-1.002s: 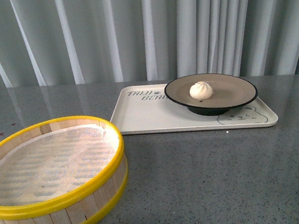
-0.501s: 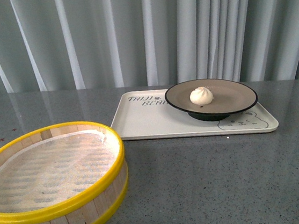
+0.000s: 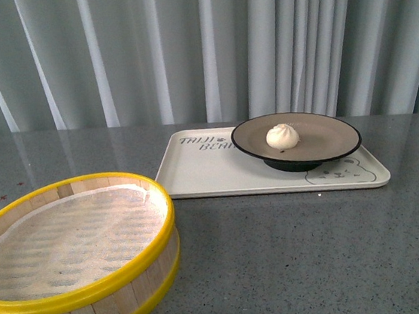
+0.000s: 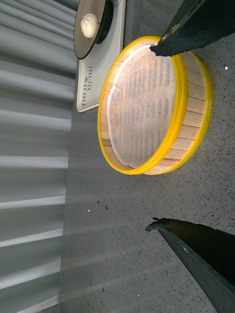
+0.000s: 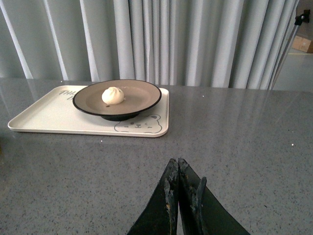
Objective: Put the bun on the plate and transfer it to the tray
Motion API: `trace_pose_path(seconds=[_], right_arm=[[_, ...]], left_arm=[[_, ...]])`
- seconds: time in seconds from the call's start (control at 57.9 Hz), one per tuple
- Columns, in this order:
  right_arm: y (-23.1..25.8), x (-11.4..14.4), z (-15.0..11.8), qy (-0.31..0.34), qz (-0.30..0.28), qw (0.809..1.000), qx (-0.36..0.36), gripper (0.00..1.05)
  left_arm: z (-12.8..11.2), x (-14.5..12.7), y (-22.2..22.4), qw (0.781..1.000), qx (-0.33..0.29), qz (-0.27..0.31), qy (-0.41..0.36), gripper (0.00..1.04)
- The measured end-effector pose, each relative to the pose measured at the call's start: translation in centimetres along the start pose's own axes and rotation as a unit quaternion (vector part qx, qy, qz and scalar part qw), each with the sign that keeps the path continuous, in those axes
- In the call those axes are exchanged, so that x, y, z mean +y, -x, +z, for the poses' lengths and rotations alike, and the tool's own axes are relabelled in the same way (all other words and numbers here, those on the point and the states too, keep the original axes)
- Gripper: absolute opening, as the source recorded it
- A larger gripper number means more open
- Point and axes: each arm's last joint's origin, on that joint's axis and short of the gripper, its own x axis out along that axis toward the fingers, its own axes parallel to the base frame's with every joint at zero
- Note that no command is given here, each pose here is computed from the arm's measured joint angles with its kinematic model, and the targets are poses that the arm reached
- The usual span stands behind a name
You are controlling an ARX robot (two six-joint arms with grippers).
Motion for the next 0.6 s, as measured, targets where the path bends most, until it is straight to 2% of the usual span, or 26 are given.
trace_pose_path(seconds=[0.536,0.605], right_arm=[[1.0,0.0,-0.2,0.0,0.0,1.0,-0.001,0.02],[1.8,0.0,-0.7,0.0,0.0,1.0,0.018,0.02]], left_arm=[[0.0,0.0,0.0,1.0,0.0,0.0,0.0,0.98],[0.0,0.0,0.0,1.0,0.0,0.0,0.0,0.98]])
